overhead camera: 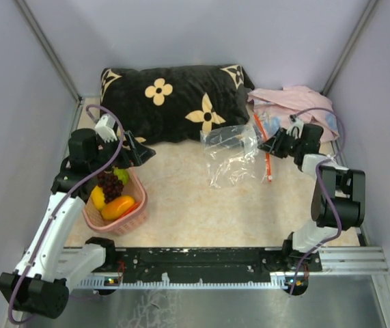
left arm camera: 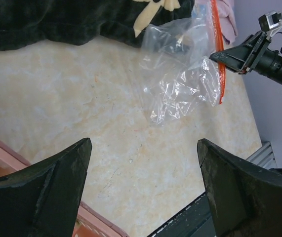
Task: Place the food in the zip-top bag and seal the zipper
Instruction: Pick up the zipper food storage bag at the center of the board.
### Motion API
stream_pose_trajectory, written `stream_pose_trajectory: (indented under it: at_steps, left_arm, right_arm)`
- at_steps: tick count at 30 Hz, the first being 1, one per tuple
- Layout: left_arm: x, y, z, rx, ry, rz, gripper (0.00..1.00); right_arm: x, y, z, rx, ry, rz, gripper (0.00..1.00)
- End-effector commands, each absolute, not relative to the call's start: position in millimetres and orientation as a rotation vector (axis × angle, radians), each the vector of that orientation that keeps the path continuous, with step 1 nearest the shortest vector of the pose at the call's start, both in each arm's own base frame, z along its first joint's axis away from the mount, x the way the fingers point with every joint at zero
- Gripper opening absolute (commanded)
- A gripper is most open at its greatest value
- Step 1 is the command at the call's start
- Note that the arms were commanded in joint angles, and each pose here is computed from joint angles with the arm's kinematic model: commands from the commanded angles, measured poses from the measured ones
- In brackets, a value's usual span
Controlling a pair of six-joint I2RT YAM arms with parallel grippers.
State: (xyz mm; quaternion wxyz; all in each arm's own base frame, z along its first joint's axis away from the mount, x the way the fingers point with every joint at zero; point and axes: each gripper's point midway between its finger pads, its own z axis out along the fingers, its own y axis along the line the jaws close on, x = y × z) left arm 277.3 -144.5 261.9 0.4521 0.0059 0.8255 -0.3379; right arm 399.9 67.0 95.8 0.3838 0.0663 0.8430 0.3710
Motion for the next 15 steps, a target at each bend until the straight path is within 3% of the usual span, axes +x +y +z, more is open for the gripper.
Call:
stream_pose_trajectory:
  at_steps: [1, 15]
  left_arm:
    - [276, -163, 271, 0.036, 1.996, -0.915, 0.93]
    - [268, -218, 278, 0.056, 1.964, -1.082, 0.92]
  right_arm:
    - [396, 93, 151, -0.022, 2.021, 0.911, 0.24]
    - [359, 138, 227, -0.179, 1.896, 0.664, 0.01]
